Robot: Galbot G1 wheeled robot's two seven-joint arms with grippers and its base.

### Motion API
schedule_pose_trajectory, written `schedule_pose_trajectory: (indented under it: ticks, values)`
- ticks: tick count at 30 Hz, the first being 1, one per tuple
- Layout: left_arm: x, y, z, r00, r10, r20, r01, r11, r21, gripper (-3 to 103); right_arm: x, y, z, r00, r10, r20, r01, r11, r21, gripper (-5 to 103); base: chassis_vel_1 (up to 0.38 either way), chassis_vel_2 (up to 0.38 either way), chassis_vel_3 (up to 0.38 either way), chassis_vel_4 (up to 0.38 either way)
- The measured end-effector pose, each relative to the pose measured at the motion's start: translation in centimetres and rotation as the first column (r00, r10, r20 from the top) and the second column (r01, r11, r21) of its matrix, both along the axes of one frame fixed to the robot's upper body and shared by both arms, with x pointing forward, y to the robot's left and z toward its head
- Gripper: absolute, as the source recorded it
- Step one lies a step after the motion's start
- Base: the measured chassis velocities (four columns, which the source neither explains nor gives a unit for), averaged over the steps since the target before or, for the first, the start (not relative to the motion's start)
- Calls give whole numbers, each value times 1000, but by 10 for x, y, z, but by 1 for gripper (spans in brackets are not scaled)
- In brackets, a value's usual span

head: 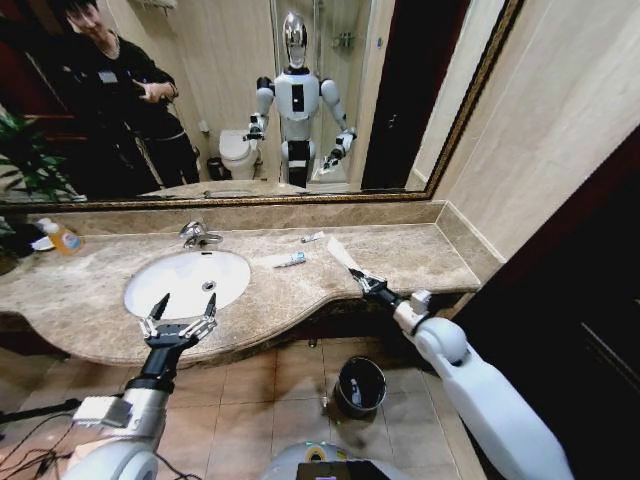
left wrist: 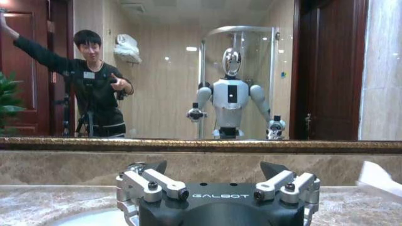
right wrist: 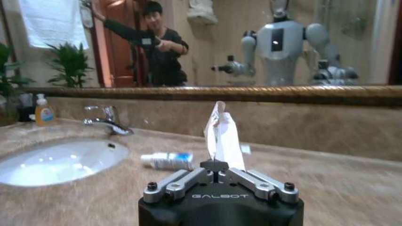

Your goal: Pick up the trash from the sink and place it in the trash bin.

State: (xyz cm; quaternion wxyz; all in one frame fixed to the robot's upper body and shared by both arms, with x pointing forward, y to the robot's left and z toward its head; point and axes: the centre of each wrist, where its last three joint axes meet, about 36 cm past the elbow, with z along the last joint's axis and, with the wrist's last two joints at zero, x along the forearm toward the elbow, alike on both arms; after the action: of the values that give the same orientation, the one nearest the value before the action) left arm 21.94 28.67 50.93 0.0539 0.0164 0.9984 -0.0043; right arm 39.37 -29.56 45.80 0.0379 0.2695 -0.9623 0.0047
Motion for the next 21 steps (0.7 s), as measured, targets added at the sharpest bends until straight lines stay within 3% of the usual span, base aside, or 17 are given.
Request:
schedule_pose_trajectory:
  ticks: [11,13,21]
  values:
    - [0,0,0,1000,0,0,0,1000,0,100,-86,-36,-25,995,-81,-60,82,997,9,0,0,0,0,0]
    - [0,0,0,1000,0,0,0,1000,0,100,-118,-48,-38,993,-95,-76,96,995,15,0,0,0,0,0]
    - [0,0,0,1000,0,0,0,1000,0,100,-157,-66,-80,984,-154,-92,155,988,8,0,0,0,0,0]
